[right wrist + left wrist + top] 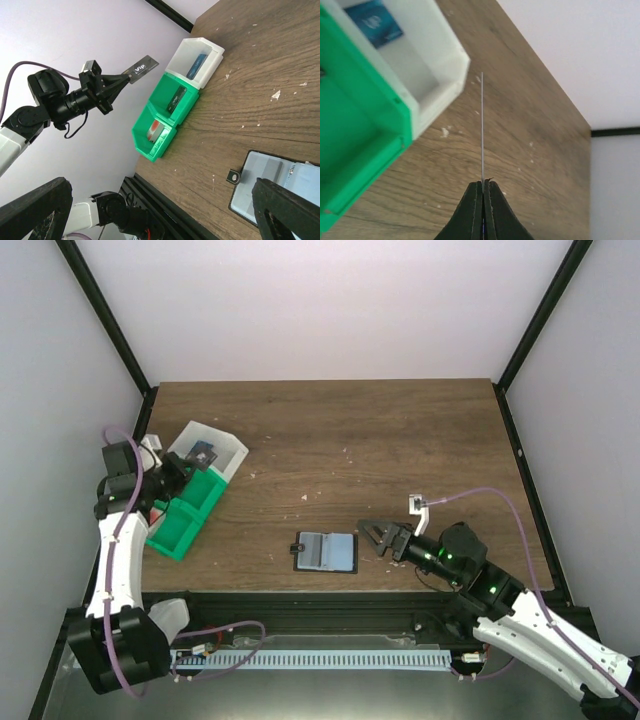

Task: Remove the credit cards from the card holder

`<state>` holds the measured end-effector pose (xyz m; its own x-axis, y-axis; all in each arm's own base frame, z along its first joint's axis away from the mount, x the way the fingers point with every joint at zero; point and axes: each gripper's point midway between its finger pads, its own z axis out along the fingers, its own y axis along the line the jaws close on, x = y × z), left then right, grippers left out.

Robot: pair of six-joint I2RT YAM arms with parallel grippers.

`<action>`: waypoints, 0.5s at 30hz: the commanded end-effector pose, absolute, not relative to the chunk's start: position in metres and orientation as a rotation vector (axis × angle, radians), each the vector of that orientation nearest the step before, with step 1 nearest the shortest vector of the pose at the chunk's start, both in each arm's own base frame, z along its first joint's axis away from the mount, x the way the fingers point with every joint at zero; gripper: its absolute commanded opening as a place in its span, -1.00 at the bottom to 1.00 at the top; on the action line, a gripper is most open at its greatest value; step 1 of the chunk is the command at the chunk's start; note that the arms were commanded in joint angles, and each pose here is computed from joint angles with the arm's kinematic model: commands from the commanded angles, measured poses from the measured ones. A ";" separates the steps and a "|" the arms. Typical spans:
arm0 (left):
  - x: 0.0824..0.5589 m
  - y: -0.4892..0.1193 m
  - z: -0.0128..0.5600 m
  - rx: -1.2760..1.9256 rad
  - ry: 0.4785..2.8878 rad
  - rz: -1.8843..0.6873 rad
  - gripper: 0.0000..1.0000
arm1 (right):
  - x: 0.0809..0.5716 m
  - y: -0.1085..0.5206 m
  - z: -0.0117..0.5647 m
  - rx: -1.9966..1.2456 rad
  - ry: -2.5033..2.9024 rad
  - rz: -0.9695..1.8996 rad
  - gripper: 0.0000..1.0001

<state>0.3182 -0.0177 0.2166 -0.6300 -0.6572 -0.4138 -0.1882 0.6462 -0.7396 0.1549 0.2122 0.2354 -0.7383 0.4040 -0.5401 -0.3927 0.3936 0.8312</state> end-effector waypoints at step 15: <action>0.321 0.053 0.164 -0.913 2.205 -0.523 -1.00 | 0.154 0.201 0.256 -0.010 1.885 1.373 0.99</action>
